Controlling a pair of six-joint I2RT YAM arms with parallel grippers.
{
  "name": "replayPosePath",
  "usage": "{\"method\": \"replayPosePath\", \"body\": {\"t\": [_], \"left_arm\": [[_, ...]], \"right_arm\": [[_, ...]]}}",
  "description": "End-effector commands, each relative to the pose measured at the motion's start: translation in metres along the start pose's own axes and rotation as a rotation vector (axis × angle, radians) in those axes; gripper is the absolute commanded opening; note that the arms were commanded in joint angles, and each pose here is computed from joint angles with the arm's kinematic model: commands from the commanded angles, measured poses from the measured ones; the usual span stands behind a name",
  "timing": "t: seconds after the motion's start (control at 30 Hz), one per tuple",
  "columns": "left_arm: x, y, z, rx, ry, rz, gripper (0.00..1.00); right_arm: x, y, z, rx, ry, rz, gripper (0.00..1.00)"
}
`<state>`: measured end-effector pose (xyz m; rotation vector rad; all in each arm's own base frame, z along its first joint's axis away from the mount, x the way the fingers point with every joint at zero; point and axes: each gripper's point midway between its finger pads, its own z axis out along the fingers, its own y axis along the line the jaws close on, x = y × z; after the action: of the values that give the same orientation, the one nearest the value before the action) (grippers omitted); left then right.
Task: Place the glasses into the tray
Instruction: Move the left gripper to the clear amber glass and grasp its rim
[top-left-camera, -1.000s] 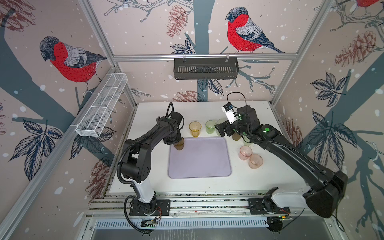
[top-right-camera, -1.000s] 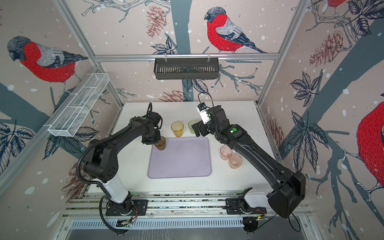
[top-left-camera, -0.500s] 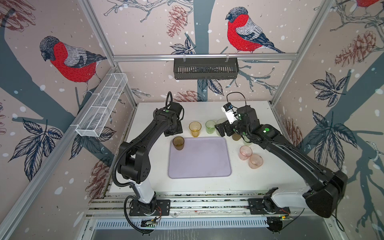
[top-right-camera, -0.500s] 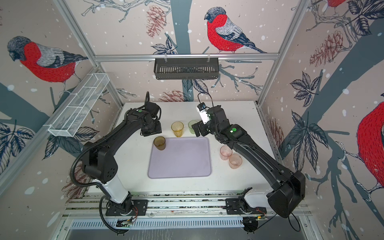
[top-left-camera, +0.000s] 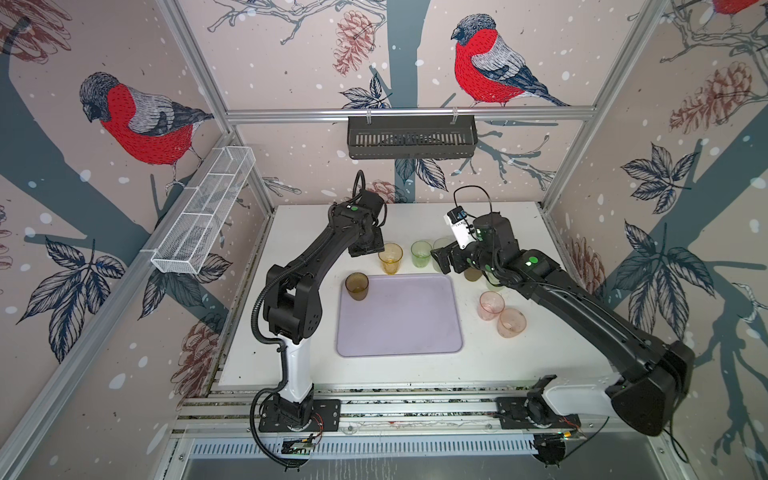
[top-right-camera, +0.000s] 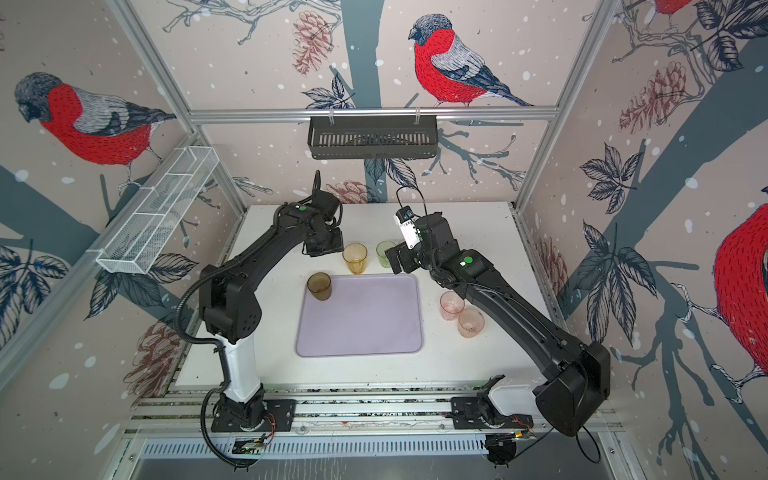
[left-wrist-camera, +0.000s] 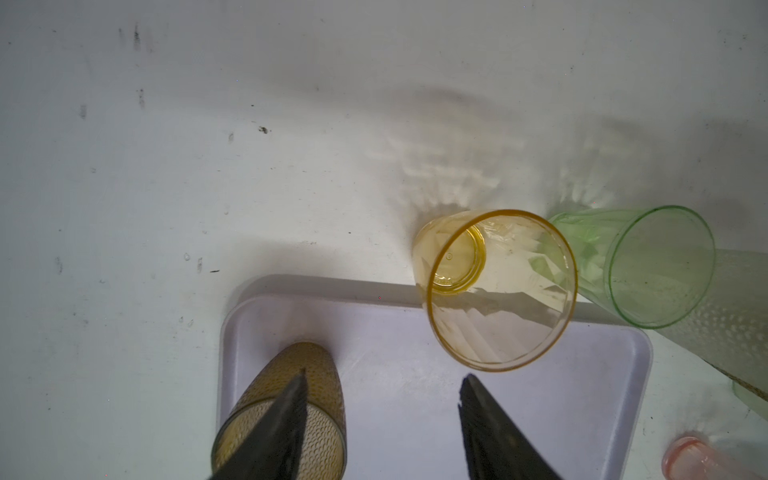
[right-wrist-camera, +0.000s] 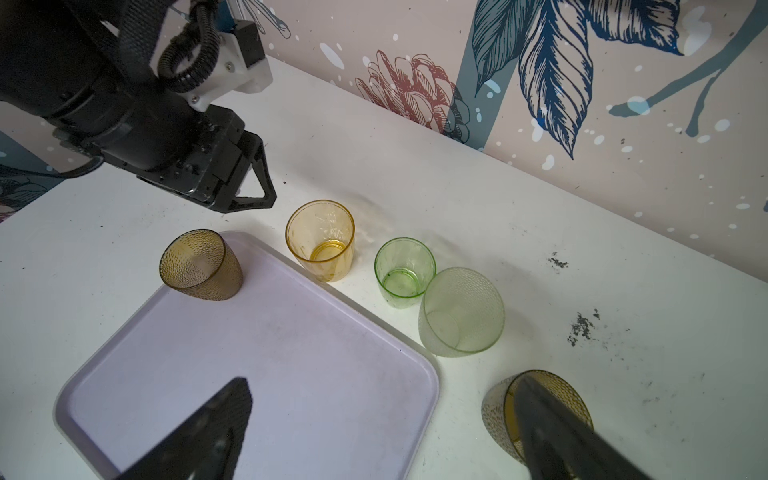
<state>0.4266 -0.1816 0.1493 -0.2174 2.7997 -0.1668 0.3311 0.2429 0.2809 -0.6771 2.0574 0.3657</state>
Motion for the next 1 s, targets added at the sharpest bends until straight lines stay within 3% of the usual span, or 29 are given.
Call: {"method": "replayPosePath", "body": {"t": [0.0, 0.47, 0.97], "left_arm": [[0.003, -0.003, 0.006, -0.009, 0.029, 0.013, 0.58], [-0.002, -0.011, 0.043, -0.025, 0.053, 0.022, 0.49], [-0.006, -0.012, 0.060, -0.051, 0.062, 0.032, 0.32]], "right_arm": [[-0.004, 0.000, 0.002, 0.000, -0.021, 0.004, 0.99], [0.005, 0.000, 0.012, -0.004, 0.012, -0.002, 1.00], [0.018, 0.002, 0.016, -0.016, 0.033, -0.012, 1.00]]}}
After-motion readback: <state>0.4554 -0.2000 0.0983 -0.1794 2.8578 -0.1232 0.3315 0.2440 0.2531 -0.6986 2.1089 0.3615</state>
